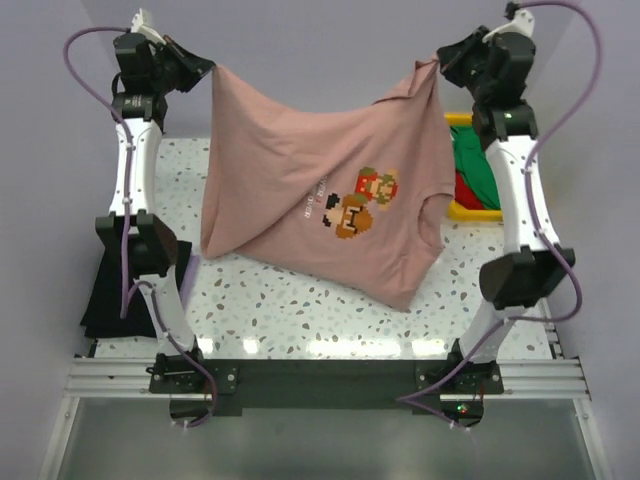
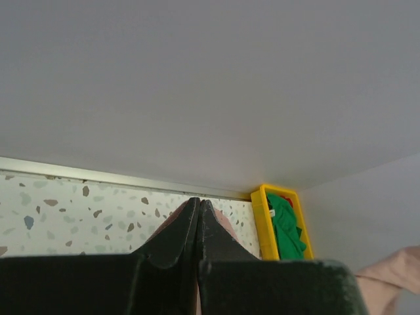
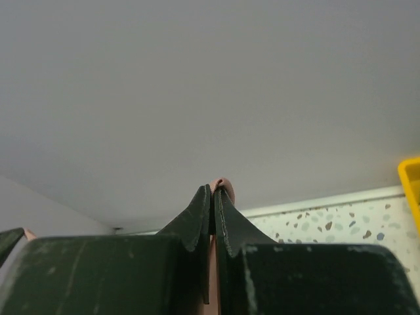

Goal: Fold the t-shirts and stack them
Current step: Flatten the tshirt out

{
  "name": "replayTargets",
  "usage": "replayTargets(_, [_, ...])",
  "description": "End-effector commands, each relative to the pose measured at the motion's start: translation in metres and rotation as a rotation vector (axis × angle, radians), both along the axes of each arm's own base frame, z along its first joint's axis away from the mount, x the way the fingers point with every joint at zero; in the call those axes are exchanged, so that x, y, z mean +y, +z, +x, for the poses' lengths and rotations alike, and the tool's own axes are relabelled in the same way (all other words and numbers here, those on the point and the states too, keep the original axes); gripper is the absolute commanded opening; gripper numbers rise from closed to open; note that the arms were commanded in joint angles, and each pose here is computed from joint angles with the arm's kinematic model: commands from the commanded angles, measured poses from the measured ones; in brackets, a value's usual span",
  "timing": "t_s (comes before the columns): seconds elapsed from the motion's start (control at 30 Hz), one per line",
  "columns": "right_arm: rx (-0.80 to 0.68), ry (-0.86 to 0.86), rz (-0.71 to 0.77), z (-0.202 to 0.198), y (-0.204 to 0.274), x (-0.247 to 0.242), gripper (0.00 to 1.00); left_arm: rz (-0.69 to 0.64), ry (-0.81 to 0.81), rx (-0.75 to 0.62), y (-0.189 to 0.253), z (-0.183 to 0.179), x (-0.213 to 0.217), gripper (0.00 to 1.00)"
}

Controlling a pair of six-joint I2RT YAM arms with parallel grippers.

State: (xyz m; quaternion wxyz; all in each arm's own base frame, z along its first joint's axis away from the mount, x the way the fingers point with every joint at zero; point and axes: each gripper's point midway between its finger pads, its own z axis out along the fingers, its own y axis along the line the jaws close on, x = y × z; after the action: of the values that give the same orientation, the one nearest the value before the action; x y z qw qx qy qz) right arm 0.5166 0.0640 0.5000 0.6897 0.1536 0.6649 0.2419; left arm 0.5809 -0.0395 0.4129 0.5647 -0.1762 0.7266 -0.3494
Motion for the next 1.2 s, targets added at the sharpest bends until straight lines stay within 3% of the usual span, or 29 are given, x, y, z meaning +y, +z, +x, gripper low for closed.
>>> replayTargets(0.0, [-0.210,0.052,0.052,-0.009,0.075,0.008,0.00,-0.086,-0.105,-0.220,0.077,-0.003,0.001,0.00])
replayTargets(0.13, [-0.301,0.033,0.071,-0.023,0.110,0.003,0.00,-0.168,-0.126,-0.319,0.101,-0.011,0.032,0.00])
replayTargets(0.33, [-0.398,-0.009,0.077,-0.081,0.145,-0.009,0.00,-0.192,-0.168,-0.476,0.164,-0.060,0.058,0.00])
replayTargets(0.43, [-0.335,-0.015,0.076,-0.094,0.120,-0.010,0.00,-0.196,-0.175,-0.418,0.153,-0.066,0.058,0.00])
replayTargets(0.47, [-0.248,-0.017,0.081,-0.082,0.082,-0.009,0.00,-0.198,-0.178,-0.386,0.142,-0.066,0.057,0.00])
replayTargets(0.5, [-0.258,-0.022,0.089,-0.102,0.083,-0.012,0.00,-0.177,-0.183,-0.392,0.146,-0.079,0.050,0.00])
replayTargets(0.53, [-0.229,-0.024,0.093,-0.106,0.068,-0.012,0.00,-0.207,-0.172,-0.303,0.105,-0.069,0.052,0.00])
replayTargets(0.57, [-0.127,-0.023,0.110,-0.099,0.019,-0.010,0.00,-0.179,-0.175,-0.312,0.106,-0.084,0.045,0.00])
replayTargets(0.6, [-0.135,-0.014,0.123,-0.119,0.015,-0.010,0.00,-0.206,-0.168,-0.211,0.062,-0.079,0.043,0.00])
replayTargets(0.63, [-0.025,-0.026,0.142,-0.117,-0.039,-0.011,0.00,-0.202,-0.162,-0.179,0.048,-0.083,0.040,0.00])
replayTargets(0.67, [0.018,-0.028,0.157,-0.123,-0.063,-0.010,0.00,-0.163,-0.162,-0.179,0.044,-0.096,0.033,0.00])
replayTargets(0.7, [0.058,-0.022,0.169,-0.131,-0.086,-0.009,0.00,-0.186,-0.150,-0.067,-0.003,-0.098,0.029,0.00])
replayTargets(0.77, [0.175,-0.028,0.202,-0.156,-0.151,-0.008,0.00,-0.141,-0.115,-0.029,-0.028,-0.114,0.023,0.00])
replayTargets(0.8, [0.217,-0.034,0.205,-0.165,-0.173,-0.009,0.00,-0.161,-0.093,0.104,-0.079,-0.122,0.020,0.00])
replayTargets(0.87, [0.316,-0.063,0.218,-0.190,-0.229,-0.013,0.00,-0.096,-0.071,0.164,-0.114,-0.132,0.009,0.00])
replayTargets(0.93, [0.394,-0.046,0.219,-0.208,-0.277,-0.009,0.12,-0.075,-0.027,0.325,-0.177,-0.148,0.006,0.00])
replayTargets(0.97, [0.439,-0.034,0.217,-0.214,-0.293,-0.006,0.28,-0.058,-0.043,0.349,-0.192,-0.154,-0.003,0.05])
replayTargets(1.0, [0.463,-0.015,0.203,-0.218,-0.305,-0.004,0.35,-0.051,-0.023,0.424,-0.222,-0.165,-0.004,0.26])
replayTargets(1.07, [0.516,0.019,0.199,-0.228,-0.326,0.002,0.48,-0.021,-0.033,0.463,-0.241,-0.177,-0.012,0.40])
replayTargets(1.1, [0.520,0.021,0.193,-0.229,-0.328,0.002,0.52,-0.010,-0.027,0.495,-0.257,-0.187,-0.012,0.53])
replayTargets(1.17, [0.529,0.010,0.153,-0.229,-0.329,-0.002,0.56,0.026,0.045,0.505,-0.263,-0.195,-0.001,0.61])
